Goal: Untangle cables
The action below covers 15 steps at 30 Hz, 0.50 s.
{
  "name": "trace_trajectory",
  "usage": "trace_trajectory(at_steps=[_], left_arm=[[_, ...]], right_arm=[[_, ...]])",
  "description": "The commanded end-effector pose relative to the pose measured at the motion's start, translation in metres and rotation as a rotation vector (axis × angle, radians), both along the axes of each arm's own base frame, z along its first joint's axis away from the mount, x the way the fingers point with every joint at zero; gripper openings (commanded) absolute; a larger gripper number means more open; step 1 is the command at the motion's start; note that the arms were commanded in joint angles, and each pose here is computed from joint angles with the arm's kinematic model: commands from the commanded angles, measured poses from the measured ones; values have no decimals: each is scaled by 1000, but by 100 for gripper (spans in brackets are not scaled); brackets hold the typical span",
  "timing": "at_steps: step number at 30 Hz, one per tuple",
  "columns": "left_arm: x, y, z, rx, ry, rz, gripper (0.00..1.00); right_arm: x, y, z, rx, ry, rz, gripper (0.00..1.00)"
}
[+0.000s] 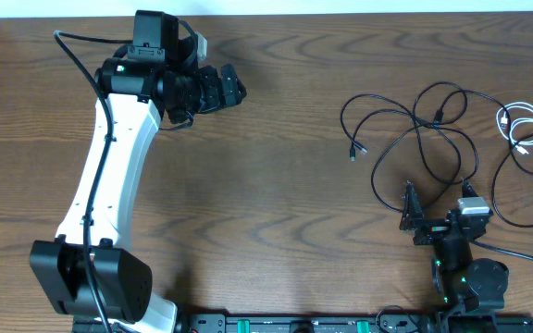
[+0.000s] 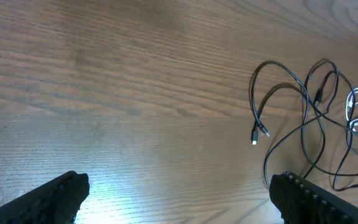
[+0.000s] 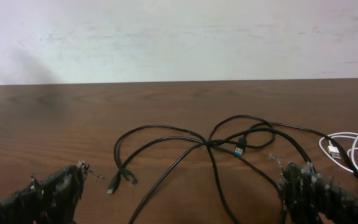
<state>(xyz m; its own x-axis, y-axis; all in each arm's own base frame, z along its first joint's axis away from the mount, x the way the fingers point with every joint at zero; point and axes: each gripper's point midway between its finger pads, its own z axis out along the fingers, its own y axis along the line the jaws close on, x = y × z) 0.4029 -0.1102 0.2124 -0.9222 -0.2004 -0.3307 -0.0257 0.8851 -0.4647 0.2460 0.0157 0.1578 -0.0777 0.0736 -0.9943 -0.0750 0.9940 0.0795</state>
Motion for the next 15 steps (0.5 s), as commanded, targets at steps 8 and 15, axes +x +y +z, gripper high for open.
trace_trajectory(at_steps=[8, 15], left_arm=[[-1, 1, 2, 6, -4, 0, 98], [-21, 38, 48, 177, -139, 110, 98]], right_arm=[[0, 0, -1, 13, 4, -1, 99], [0, 0, -1, 13, 3, -1, 99]])
